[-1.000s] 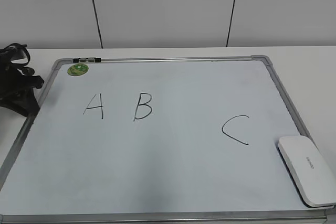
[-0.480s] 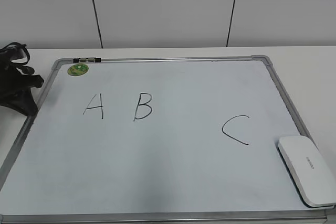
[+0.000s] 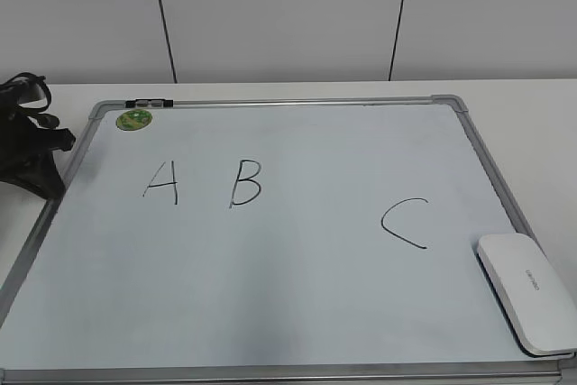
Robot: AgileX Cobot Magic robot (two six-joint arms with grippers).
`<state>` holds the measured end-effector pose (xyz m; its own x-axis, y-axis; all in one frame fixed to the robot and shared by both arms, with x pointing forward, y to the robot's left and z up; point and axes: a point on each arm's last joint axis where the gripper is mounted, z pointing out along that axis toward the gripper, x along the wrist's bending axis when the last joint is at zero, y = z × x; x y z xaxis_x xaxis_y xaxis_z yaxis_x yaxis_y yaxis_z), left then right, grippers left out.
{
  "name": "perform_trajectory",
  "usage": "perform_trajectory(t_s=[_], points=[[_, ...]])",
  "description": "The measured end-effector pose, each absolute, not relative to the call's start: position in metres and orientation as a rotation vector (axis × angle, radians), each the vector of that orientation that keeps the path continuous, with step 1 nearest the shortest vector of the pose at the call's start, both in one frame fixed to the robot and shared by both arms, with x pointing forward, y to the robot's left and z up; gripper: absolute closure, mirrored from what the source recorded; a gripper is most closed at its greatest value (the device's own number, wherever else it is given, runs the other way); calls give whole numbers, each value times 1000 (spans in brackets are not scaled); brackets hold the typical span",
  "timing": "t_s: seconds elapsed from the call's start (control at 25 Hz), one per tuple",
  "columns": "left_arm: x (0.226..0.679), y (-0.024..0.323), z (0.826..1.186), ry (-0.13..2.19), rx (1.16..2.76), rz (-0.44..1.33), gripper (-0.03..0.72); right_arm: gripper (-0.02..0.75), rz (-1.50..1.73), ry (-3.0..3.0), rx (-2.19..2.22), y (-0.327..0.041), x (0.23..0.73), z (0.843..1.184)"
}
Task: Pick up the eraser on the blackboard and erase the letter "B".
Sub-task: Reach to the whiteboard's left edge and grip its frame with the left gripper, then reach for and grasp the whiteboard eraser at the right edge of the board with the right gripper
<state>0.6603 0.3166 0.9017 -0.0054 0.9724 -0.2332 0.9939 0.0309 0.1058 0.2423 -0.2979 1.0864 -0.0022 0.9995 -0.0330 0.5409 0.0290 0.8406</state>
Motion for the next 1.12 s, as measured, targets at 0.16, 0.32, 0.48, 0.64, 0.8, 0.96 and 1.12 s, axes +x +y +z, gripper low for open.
perform_trajectory(t_s=[0.16,0.32,0.48,0.64,0.8,0.96,1.12], points=[[660,316,902,2067,2024,-132,661,151,763,1719,1669,-299,278,1107],[660,316,902,2067,2024,-132,661,151,697,1787,1734,-300,317,1112],[660,316,902,2067,2024,-132,661,151,657,1902,1833,-296,350,1105],[660,316,902,2067,2022,-133,661,151,611,2079,1919,-289,381,1085],[660,316,902,2067,2022,-133,661,151,505,2168,2001,-289,409,1063],[660,316,902,2067,2022,-133,661,151,462,2183,2040,-290,432,1044],[660,316,902,2067,2022,-133,646,151,448,2198,2044,-288,447,1032]])
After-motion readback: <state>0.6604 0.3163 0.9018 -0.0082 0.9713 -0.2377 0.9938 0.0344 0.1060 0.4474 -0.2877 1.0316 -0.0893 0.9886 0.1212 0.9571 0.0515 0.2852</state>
